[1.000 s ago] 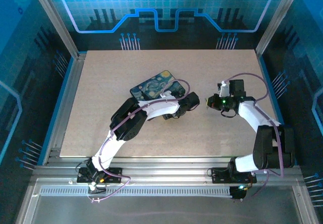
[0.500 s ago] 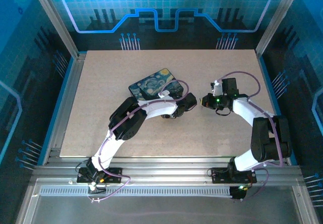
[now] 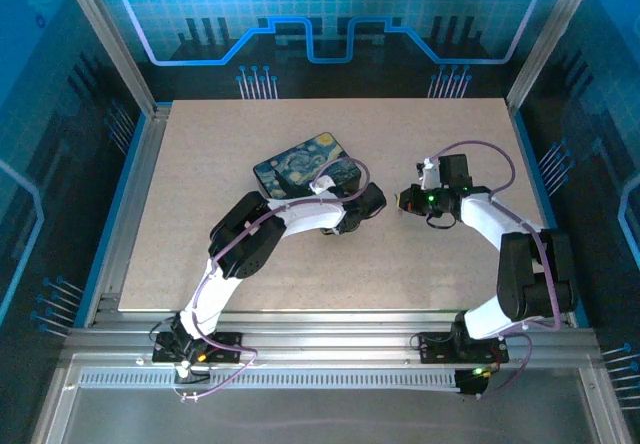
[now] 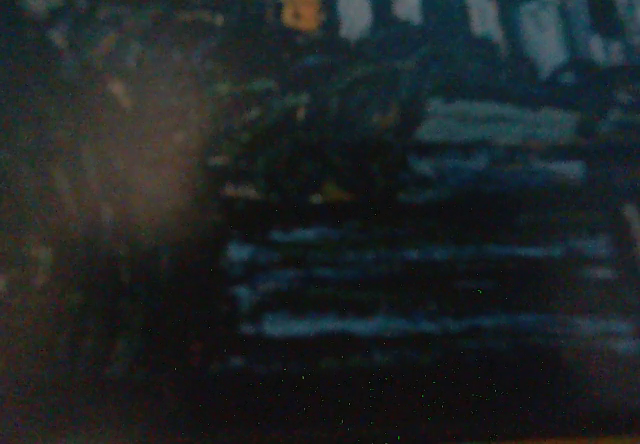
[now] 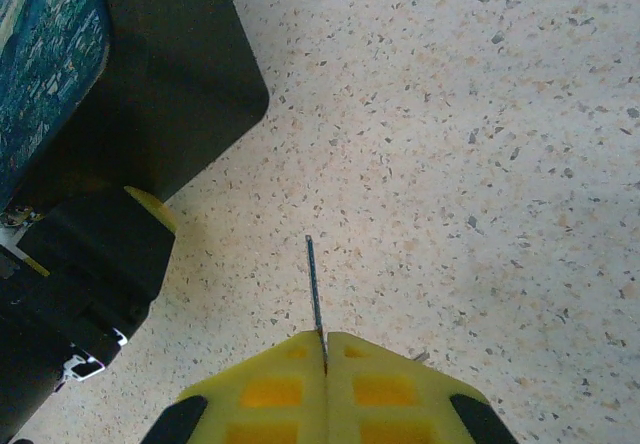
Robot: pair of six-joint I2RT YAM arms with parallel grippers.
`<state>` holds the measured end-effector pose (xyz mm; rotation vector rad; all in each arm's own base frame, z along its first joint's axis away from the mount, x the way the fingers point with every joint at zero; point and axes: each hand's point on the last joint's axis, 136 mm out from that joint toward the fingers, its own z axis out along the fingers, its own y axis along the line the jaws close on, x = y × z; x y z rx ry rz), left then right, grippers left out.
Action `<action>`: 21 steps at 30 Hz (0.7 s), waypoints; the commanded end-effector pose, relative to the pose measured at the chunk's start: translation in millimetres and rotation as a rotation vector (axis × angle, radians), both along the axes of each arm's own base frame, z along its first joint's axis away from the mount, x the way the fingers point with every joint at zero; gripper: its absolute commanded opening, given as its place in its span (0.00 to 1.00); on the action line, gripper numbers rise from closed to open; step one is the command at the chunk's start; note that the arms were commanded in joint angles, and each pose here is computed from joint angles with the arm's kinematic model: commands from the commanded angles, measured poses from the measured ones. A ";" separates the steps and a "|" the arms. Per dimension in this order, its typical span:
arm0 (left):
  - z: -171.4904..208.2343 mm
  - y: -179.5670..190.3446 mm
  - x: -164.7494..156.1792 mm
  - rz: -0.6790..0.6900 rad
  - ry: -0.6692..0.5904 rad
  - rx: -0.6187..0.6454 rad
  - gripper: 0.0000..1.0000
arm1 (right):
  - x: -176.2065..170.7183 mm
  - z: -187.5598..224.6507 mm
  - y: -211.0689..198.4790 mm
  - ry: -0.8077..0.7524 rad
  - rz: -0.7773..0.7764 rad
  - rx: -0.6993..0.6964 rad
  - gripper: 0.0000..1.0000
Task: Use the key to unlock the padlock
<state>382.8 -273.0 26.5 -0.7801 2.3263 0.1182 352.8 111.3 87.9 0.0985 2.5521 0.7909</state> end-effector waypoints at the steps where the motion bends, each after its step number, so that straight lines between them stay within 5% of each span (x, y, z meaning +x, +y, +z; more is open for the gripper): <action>1: 27.4 7.7 7.6 0.019 -0.076 0.014 0.47 | 2.8 3.3 7.1 -0.015 0.013 0.009 0.00; 13: 20.3 16.9 8.6 0.032 -0.074 0.048 0.29 | 0.5 -2.2 10.7 -0.008 0.032 0.023 0.00; 21: 38.4 11.2 5.4 -0.090 -0.012 0.067 0.14 | -11.8 0.1 11.7 -0.013 0.077 0.004 0.00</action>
